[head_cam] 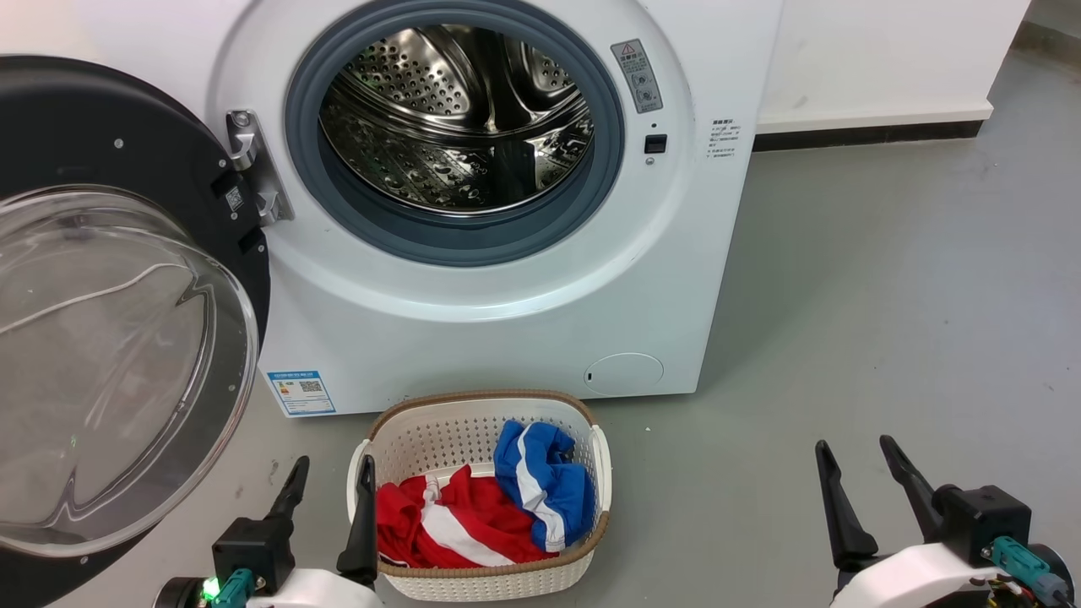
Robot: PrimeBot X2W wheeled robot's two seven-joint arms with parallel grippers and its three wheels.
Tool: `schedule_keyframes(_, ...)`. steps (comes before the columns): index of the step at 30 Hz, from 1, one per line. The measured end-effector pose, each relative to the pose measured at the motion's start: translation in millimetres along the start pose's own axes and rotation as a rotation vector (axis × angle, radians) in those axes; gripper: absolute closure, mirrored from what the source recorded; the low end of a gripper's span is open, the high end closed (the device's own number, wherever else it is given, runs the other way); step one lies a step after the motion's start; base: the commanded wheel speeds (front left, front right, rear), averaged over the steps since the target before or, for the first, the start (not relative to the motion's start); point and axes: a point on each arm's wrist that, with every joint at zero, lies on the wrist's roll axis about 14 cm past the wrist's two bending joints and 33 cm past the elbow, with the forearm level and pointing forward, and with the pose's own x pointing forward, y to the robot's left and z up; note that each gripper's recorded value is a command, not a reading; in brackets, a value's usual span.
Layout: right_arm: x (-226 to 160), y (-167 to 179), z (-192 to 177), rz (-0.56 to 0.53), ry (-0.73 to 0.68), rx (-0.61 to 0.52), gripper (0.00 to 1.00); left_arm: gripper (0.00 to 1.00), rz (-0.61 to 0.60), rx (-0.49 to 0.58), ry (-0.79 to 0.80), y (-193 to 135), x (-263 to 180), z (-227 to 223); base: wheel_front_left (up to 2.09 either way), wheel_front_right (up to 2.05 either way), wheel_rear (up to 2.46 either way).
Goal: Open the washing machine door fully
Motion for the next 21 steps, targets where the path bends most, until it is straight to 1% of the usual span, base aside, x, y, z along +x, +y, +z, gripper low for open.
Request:
schedule_keyframes(6,1.2,1.4,-0.7,0.005,0.003,-0.002,0.00,0.00,0.016,0.022,0.000,5.7,-0.5,-1.2,0.00,0.00,0.00)
schedule_keyframes(21,4.4,1.9,2.3,0.009,-0.006,-0.015,0.00,0.00,0.030,0.018,-0.015,11.3,0.3,2.6,0.00,0.00,0.00)
